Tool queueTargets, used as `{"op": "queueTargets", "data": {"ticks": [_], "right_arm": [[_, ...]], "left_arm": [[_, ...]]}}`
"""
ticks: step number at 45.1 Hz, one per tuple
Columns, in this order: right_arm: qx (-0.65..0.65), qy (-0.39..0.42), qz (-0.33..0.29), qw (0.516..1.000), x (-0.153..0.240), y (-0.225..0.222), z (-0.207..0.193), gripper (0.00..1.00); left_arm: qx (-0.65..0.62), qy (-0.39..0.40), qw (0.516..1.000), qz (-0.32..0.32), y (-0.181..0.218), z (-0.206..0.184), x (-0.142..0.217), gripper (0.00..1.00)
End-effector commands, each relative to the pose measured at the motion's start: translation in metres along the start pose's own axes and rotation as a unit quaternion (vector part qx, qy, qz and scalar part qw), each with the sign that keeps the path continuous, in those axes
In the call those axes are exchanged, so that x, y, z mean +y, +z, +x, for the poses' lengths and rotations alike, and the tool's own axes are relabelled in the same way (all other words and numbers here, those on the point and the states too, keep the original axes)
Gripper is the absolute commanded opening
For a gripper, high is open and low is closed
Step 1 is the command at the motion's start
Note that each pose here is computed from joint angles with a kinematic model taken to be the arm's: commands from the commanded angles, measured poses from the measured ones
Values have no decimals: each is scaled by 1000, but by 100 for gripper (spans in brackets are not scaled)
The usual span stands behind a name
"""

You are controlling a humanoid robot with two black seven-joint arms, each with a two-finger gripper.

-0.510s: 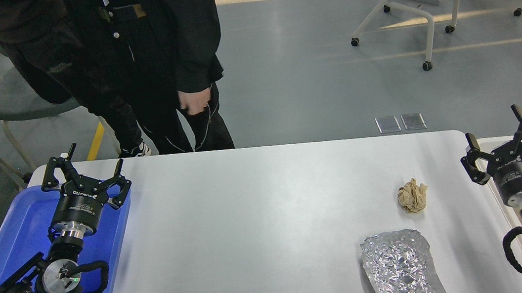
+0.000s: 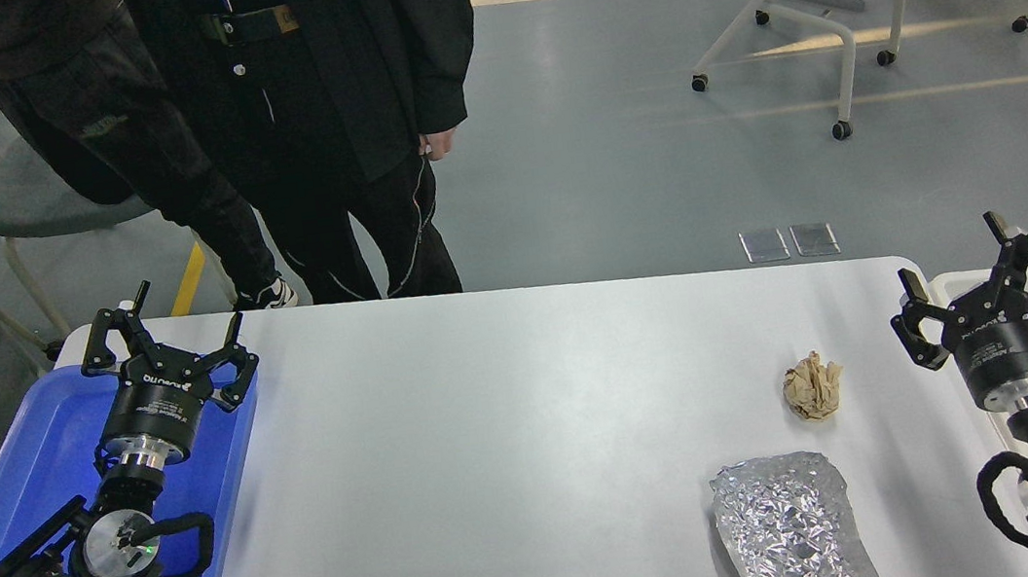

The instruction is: Tidy desktop

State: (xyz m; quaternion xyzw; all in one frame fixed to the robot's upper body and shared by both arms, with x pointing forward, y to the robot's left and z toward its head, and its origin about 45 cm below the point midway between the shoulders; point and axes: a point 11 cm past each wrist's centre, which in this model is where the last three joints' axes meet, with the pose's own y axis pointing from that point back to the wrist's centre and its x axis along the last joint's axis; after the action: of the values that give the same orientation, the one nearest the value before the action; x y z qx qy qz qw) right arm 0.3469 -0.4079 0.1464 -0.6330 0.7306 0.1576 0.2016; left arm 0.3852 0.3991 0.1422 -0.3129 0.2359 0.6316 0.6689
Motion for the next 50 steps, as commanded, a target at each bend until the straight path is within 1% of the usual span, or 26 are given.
{"op": "queueTargets", "data": {"ticks": [1, 9, 12, 16, 21, 24, 34, 43, 46, 50], "right_arm": [[6, -8, -3, 1000, -3, -1, -4, 100], [11, -7, -9, 1000, -6, -3, -7, 100], [16, -9, -25, 1000, -8, -5, -9, 100], [30, -28, -39, 998, -12, -16, -20, 100], [78, -50, -69, 993, -8, -20, -22, 100], [124, -75, -90, 985, -5, -32, -20, 100], [175, -98, -156, 967, -3, -39, -23, 100], [220, -123, -177, 951, -6, -57, -32, 100], [253, -152, -188, 937, -1, -63, -41, 100], [303, -180, -188, 917, 2, -69, -50, 100]], "left_arm": [[-1, 0, 1000, 0, 1, 0, 0, 100], [0, 0, 1000, 0, 0, 0, 0, 100], [0, 0, 1000, 0, 0, 0, 0, 100], [0, 0, 1000, 0, 0, 0, 0, 100], [0, 0, 1000, 0, 0, 0, 0, 100], [0, 0, 1000, 0, 0, 0, 0, 100], [1, -4, 1000, 1, 0, -1, 0, 100], [1, -5, 1000, 2, -1, -1, 0, 100], [0, -4, 1000, 2, -1, -1, 0, 100], [1, -5, 1000, 2, -1, -1, 0, 100]]}}
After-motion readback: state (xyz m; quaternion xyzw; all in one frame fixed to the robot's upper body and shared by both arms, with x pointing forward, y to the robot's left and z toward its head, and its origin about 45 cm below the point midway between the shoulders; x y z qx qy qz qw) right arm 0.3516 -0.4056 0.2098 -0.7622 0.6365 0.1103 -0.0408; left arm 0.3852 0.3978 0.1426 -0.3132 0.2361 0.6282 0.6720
